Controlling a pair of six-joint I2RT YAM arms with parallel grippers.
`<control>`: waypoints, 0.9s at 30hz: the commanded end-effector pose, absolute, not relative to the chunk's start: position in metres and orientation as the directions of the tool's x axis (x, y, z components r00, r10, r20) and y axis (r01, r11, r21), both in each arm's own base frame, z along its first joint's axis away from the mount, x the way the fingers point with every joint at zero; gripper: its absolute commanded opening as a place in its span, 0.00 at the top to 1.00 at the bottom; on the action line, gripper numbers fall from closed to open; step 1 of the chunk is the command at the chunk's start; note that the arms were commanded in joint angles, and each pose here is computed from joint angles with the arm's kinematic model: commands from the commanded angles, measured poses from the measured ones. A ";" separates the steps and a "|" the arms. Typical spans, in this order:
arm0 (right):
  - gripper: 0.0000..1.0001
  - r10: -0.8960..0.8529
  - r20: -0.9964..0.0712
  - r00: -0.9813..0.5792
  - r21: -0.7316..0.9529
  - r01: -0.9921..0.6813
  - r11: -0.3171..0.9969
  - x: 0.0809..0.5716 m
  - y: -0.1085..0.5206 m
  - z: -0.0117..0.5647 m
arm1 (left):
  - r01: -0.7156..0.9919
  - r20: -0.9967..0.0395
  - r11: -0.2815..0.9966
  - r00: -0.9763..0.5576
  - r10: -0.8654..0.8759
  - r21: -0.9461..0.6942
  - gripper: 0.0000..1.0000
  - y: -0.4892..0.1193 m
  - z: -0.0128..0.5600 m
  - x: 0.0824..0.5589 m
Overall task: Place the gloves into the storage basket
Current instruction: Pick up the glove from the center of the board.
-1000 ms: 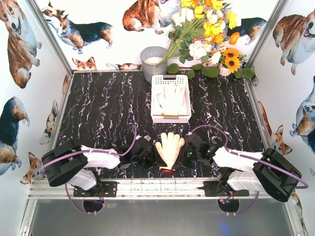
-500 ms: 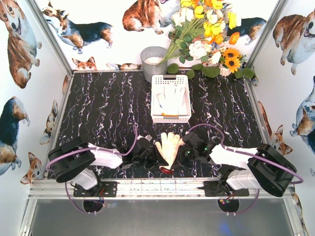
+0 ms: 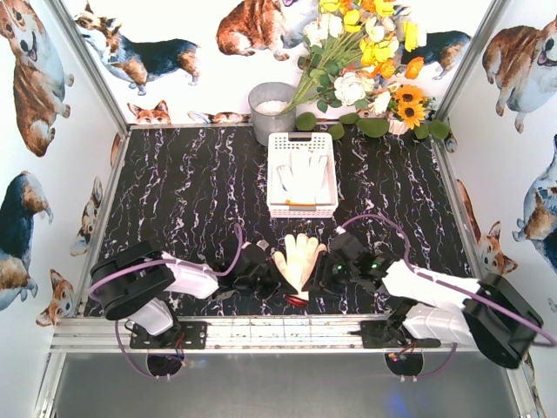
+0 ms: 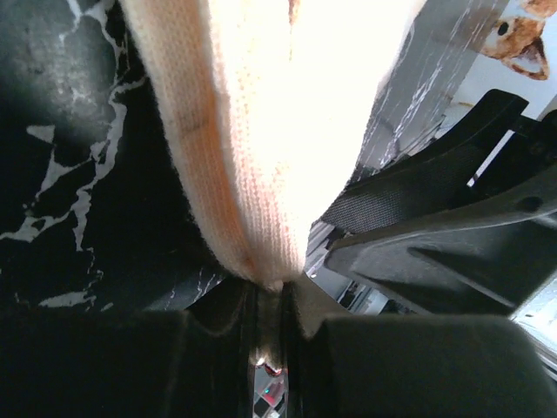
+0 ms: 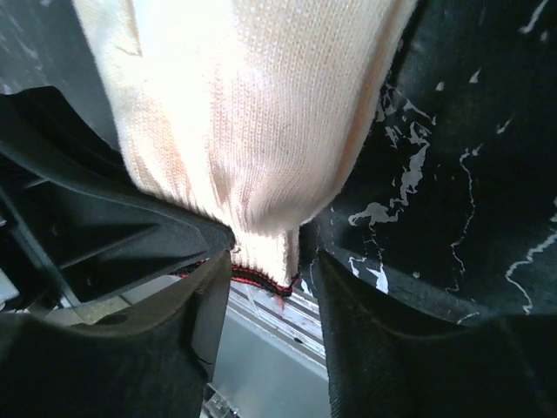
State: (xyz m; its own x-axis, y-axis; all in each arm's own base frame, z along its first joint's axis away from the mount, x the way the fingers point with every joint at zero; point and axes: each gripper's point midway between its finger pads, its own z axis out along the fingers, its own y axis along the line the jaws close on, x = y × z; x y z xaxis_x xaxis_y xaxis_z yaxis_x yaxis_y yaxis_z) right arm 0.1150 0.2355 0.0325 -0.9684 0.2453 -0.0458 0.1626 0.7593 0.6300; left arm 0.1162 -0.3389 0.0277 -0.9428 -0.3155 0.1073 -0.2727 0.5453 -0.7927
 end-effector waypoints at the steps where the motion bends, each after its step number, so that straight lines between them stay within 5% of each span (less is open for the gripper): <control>1: 0.49 0.304 -0.140 -0.942 0.680 0.132 0.721 0.138 0.237 0.060 | -0.322 0.161 0.477 -0.924 -0.348 -0.818 1.00 -0.340 0.046 0.120; 12: 0.25 0.494 -0.042 -0.869 0.796 0.269 0.542 0.160 0.248 0.070 | -0.380 0.244 0.334 -0.891 -0.382 -0.863 1.00 -0.346 0.075 0.129; 20: 0.16 0.597 -0.028 -0.802 0.817 0.326 0.476 0.180 0.248 0.067 | -0.368 0.247 0.305 -0.896 -0.370 -0.878 1.00 -0.349 0.086 0.130; 27: 0.18 0.594 0.043 -0.803 0.820 0.368 0.438 0.185 0.263 0.055 | -0.364 0.258 0.280 -0.900 -0.351 -0.888 1.00 -0.351 0.092 0.129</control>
State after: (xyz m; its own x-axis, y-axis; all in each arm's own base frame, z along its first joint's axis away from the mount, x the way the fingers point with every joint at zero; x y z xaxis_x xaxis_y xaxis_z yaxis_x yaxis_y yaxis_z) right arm 0.1691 0.2510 0.0438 -0.8259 0.5631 0.0301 0.3827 0.5205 0.7633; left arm 0.1256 -0.3466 0.0760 -0.8919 -0.3727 0.2561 -0.3865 0.3342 -0.8596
